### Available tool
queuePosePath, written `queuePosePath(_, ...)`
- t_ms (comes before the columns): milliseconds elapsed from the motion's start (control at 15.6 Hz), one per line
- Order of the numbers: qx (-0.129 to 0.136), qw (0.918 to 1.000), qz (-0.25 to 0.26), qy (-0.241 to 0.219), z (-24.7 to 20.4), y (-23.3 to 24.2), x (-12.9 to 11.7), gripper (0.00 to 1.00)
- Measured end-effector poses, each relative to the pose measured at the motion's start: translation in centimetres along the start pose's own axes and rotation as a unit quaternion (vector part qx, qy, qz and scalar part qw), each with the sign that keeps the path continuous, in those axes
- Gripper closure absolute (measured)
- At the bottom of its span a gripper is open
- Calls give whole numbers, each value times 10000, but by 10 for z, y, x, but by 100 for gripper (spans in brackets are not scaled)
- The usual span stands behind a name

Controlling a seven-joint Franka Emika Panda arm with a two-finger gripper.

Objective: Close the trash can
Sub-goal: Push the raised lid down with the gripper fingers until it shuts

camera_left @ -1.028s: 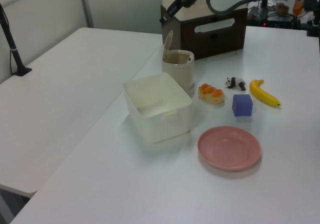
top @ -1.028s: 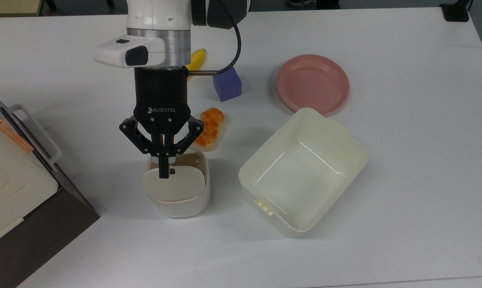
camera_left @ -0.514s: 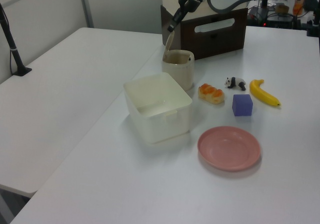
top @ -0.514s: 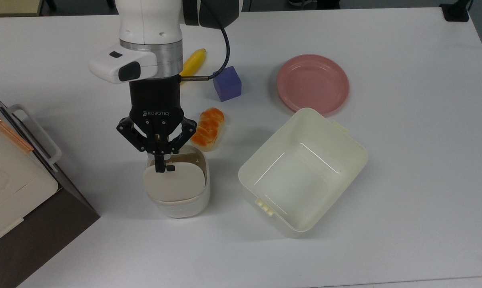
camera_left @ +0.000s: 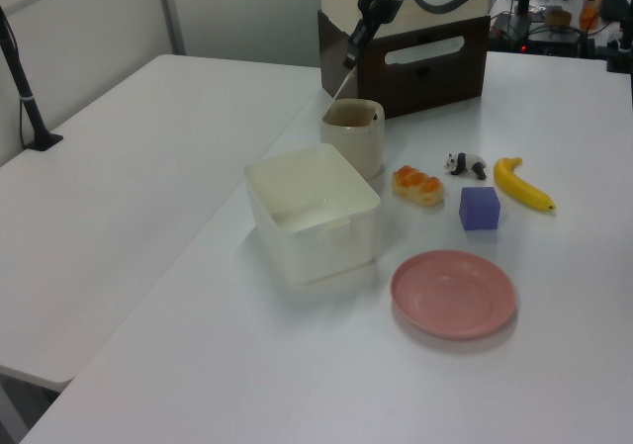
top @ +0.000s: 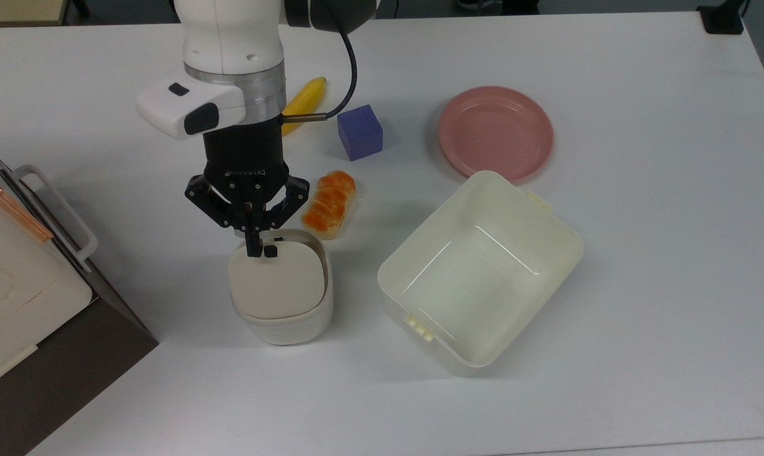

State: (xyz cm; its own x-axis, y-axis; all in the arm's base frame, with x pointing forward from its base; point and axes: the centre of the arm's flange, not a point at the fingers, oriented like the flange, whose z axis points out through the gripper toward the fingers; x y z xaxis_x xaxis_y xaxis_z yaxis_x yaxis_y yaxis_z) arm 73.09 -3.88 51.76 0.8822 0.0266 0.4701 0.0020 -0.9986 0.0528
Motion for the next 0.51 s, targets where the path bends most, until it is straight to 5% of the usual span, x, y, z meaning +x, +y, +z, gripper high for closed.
queuePosePath(514, 32, 9985, -167, -520, 25, 1, -15, 99)
